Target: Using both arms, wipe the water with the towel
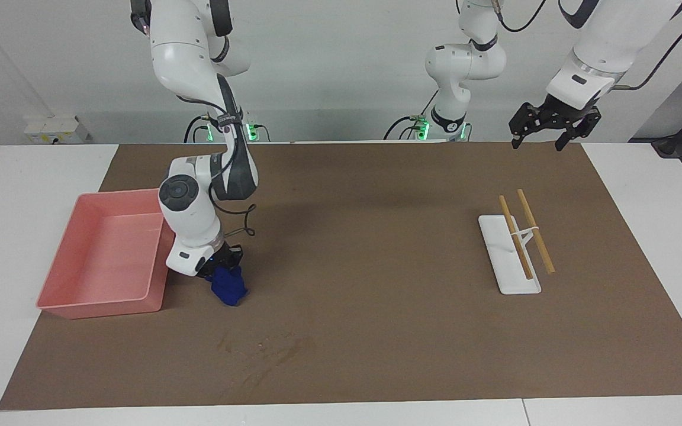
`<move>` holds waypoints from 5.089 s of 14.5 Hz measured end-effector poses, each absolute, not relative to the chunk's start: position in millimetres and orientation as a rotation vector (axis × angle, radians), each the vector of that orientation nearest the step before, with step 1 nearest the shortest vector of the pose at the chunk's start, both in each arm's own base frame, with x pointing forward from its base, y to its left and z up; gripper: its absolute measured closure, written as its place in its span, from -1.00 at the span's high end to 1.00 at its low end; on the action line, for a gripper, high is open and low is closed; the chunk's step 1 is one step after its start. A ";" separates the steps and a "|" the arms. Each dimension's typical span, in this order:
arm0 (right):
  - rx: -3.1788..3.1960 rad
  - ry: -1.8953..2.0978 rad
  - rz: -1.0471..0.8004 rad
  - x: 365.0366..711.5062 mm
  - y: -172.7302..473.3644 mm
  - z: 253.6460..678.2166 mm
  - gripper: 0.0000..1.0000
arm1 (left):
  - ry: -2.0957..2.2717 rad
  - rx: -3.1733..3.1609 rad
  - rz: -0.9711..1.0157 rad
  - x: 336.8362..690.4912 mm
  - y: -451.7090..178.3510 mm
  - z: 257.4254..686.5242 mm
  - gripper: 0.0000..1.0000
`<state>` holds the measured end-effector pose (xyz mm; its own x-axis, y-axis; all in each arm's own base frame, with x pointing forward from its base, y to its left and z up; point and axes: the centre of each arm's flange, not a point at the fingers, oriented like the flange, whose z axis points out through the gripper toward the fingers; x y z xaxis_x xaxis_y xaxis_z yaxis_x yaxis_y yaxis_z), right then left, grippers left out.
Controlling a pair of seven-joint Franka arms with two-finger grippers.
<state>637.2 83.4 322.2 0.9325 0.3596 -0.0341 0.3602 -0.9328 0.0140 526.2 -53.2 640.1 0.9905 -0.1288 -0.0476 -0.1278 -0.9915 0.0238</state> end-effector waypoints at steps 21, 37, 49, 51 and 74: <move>2.979 0.840 0.053 591.9 -114.0 373.2 -0.59 | -0.201 3.113 -0.077 526.2 -53.2 640.1 1.00; 2.916 0.932 0.034 554.8 -169.3 307.9 -0.47 | -0.200 3.113 -0.077 526.2 -53.1 640.1 1.00; 3.061 0.807 -0.085 552.7 -148.4 390.5 1.00 | -0.200 3.113 -0.077 526.2 -53.1 640.1 1.00; 3.099 0.706 -0.081 546.2 -112.9 457.1 1.00 | -0.200 3.113 -0.077 526.2 -53.1 640.1 1.00; 3.137 0.336 -0.051 540.1 11.6 640.9 1.00 | -0.200 3.114 -0.077 526.2 -53.1 640.1 1.00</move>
